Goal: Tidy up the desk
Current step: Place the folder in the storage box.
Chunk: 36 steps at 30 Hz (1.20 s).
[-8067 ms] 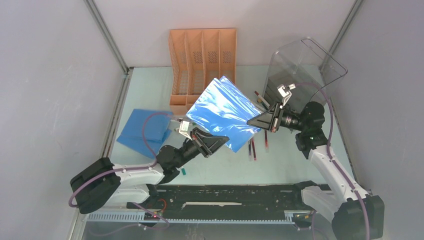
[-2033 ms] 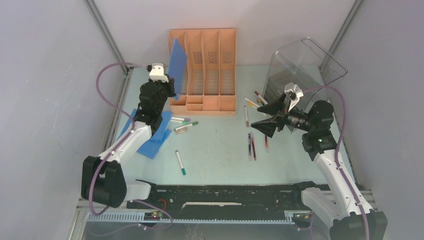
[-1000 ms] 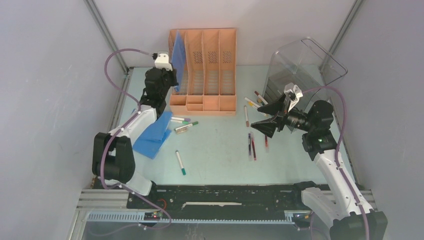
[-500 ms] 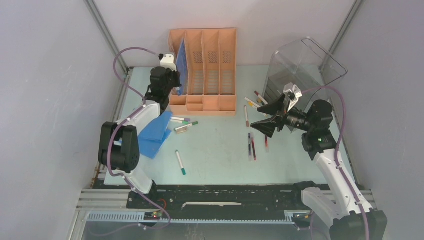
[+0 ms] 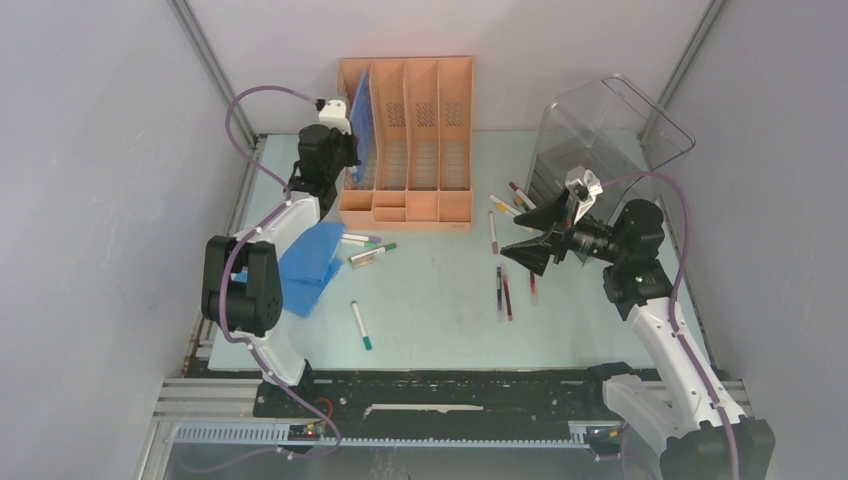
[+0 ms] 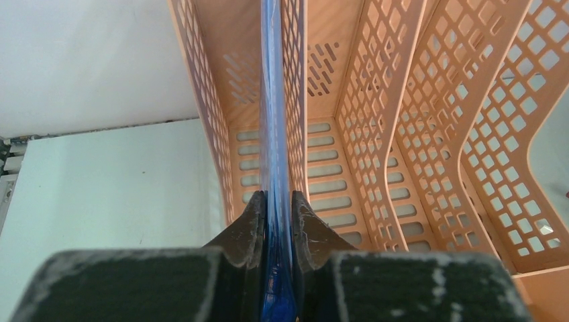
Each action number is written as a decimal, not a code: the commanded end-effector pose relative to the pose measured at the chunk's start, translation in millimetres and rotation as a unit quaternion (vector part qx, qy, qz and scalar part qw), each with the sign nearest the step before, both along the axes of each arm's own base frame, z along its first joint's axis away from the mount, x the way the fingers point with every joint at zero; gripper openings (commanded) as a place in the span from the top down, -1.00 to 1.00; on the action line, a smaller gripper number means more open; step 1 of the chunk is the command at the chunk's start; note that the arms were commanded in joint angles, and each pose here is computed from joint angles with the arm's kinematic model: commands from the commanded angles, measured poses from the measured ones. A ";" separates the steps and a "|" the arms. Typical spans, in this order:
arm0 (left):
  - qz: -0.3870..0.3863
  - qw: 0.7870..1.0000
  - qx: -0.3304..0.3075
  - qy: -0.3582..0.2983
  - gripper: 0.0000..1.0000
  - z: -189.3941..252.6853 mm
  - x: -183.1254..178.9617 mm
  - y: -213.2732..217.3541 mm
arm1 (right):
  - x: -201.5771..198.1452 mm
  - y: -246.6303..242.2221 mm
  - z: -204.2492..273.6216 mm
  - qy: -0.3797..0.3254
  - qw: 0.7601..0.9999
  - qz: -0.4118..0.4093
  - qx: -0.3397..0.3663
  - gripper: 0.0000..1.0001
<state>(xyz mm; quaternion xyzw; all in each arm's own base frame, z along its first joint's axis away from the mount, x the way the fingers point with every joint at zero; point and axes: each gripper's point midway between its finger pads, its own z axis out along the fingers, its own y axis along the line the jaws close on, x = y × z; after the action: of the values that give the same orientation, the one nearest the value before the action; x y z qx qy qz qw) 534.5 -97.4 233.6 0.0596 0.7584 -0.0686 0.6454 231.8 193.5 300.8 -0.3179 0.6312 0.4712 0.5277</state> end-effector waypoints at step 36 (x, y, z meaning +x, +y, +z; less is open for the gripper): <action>0.120 0.987 -0.103 -0.016 -0.45 23.5 -38.8 52.4 | 0.0 1.0 3.1 -0.024 1.000 0.001 -0.004 -0.99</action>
<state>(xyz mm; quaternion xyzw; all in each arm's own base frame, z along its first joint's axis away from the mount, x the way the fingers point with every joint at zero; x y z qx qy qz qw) 512.8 -61.3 213.0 -0.0359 0.7815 -0.0612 0.6198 233.1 193.9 298.7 -0.3176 0.6332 0.4712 0.5255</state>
